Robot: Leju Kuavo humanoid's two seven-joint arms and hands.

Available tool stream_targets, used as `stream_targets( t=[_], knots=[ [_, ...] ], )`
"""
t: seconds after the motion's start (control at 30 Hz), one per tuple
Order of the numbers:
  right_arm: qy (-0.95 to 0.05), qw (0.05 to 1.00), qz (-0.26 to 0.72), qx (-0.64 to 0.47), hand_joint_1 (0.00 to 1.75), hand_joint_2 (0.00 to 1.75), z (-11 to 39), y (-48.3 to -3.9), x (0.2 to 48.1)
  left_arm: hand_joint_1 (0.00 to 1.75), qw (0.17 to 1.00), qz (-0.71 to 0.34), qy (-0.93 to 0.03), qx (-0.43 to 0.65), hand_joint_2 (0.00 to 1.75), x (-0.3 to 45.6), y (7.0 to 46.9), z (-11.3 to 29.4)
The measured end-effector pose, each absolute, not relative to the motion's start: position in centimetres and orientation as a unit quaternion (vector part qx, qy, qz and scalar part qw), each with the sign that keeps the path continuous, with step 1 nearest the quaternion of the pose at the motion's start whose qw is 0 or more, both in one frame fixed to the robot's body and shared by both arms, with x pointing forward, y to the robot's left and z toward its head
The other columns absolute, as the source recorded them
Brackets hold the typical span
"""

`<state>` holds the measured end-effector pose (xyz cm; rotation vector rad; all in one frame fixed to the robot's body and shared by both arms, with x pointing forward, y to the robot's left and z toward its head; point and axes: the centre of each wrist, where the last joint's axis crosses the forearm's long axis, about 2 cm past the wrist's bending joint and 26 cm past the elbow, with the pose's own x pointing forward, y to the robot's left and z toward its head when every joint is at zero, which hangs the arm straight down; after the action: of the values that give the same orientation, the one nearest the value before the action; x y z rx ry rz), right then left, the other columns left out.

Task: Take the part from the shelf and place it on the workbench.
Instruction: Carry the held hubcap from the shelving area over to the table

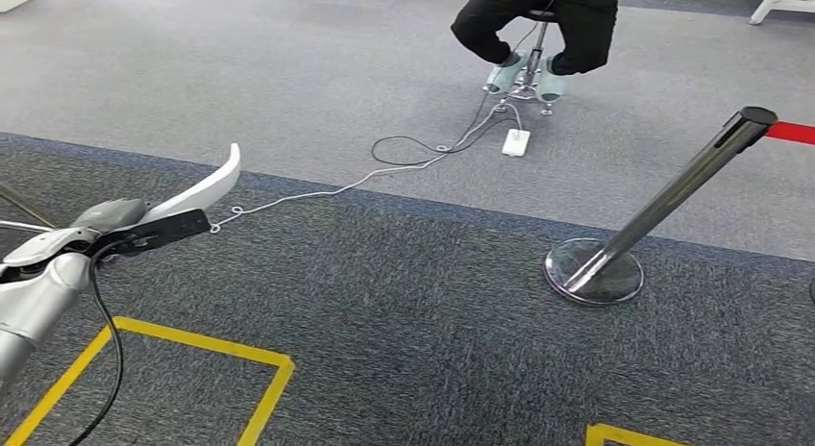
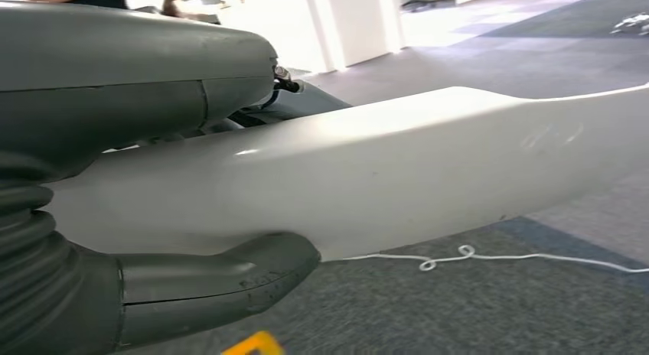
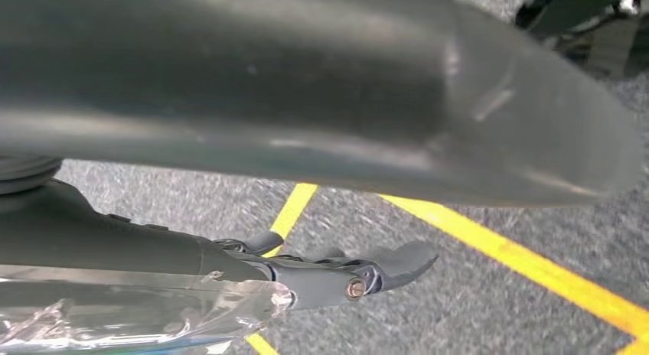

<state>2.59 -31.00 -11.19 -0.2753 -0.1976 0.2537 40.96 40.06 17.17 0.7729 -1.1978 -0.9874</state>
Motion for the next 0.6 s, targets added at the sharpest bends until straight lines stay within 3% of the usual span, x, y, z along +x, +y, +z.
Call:
stream_targets(
  t=[0.6],
  knots=[
    [-0.102, 0.976, 0.129, -0.142, 0.00, 0.00, -11.17, -31.23, 2.66, 1.75, 0.644, -0.428, -0.531, 0.346, 1.75, 40.86, 40.00, 17.47]
  ],
)
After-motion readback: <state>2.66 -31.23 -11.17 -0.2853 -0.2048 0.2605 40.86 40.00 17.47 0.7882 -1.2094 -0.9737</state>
